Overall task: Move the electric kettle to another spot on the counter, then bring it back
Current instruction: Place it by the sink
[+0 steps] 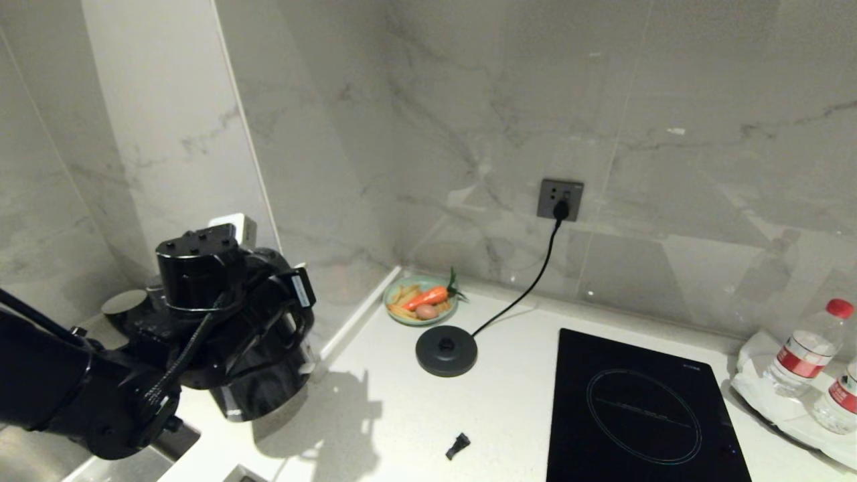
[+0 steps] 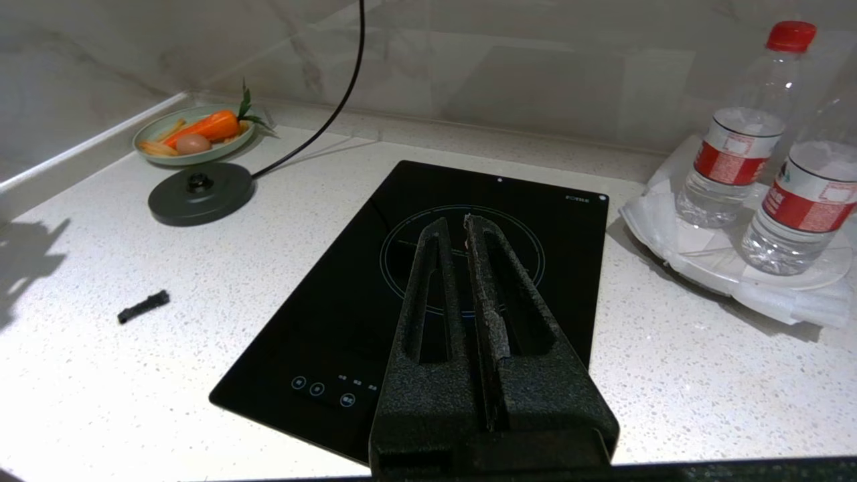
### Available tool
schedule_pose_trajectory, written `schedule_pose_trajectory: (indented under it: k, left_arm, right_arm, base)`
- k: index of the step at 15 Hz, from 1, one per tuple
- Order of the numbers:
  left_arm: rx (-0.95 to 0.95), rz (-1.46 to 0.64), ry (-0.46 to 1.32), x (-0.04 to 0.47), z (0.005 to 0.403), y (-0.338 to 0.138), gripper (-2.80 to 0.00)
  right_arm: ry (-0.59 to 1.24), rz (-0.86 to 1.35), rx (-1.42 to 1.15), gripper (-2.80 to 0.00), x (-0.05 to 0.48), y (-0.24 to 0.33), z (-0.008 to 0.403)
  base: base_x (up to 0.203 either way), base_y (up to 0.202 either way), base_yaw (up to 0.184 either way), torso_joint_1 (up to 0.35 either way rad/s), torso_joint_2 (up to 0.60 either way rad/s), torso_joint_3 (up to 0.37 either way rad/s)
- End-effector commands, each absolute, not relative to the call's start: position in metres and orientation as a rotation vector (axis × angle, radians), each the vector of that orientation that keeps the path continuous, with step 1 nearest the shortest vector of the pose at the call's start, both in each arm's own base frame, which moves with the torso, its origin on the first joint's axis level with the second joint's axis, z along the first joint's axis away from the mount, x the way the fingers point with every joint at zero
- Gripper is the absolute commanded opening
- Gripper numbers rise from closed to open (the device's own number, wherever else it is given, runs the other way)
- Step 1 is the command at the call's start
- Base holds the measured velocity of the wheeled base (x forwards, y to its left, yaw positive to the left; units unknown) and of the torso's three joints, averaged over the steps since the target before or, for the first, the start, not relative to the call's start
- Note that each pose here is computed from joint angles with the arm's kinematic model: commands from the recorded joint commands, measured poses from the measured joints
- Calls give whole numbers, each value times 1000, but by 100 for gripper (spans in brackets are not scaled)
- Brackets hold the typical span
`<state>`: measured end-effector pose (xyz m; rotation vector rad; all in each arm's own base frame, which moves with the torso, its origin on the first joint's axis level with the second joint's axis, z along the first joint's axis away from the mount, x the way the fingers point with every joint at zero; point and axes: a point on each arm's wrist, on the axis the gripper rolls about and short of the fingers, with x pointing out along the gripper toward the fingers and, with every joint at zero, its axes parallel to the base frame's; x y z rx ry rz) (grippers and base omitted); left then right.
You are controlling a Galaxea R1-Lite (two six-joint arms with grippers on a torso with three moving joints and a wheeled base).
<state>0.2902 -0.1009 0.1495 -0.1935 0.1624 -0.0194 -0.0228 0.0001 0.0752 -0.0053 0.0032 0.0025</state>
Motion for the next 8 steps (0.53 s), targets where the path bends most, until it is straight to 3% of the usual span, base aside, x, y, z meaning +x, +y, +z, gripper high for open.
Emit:
schedule_pose_trajectory:
  k: [1, 8]
  left_arm:
    - [-158, -75, 151, 317, 127, -93, -280]
    - [-73, -125, 131, 335, 93, -70, -280]
  right_arm:
    - [3, 3, -6, -280, -23, 0, 75]
    - [4, 3, -6, -280, -23, 0, 75]
  base:
    - [0, 0, 0, 0, 0, 0]
    - [0, 0, 0, 0, 4, 2]
